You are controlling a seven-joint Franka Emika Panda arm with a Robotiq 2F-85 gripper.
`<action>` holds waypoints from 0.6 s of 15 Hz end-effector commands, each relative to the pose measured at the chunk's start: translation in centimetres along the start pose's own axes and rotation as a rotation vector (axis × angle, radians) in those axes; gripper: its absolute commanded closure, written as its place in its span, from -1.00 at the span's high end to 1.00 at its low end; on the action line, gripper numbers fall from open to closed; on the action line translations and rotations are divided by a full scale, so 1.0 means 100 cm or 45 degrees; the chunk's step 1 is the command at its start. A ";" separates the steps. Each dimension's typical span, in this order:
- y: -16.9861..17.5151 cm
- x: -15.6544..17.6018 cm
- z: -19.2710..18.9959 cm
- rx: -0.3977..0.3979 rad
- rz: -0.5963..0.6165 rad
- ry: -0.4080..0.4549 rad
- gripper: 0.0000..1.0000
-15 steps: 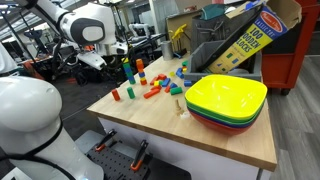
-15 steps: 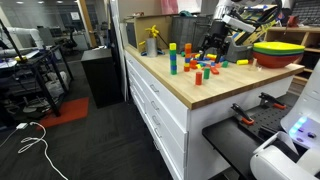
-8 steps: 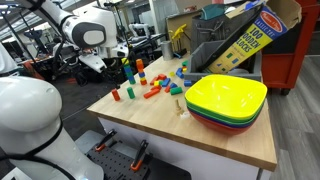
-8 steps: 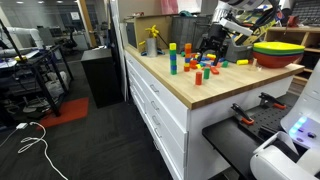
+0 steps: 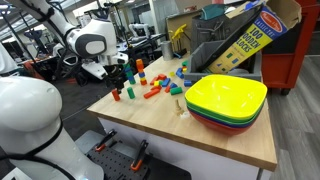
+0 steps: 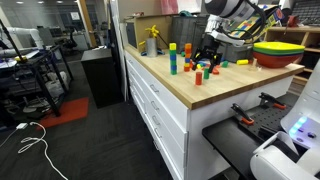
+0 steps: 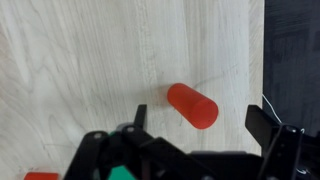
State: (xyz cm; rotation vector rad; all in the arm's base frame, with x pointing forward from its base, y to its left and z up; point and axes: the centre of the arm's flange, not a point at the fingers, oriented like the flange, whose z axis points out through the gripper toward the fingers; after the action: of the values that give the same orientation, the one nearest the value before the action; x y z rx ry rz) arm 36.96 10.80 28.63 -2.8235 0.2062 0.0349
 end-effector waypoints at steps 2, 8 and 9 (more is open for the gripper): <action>-0.010 0.007 0.018 -0.024 0.016 -0.020 1.00; -0.028 0.011 0.031 -0.028 -0.020 -0.055 1.00; -0.030 0.012 0.032 -0.028 -0.024 -0.057 0.63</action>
State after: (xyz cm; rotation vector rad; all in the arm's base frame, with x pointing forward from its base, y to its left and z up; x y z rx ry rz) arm 37.60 13.32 26.58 -2.8477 0.1426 0.1024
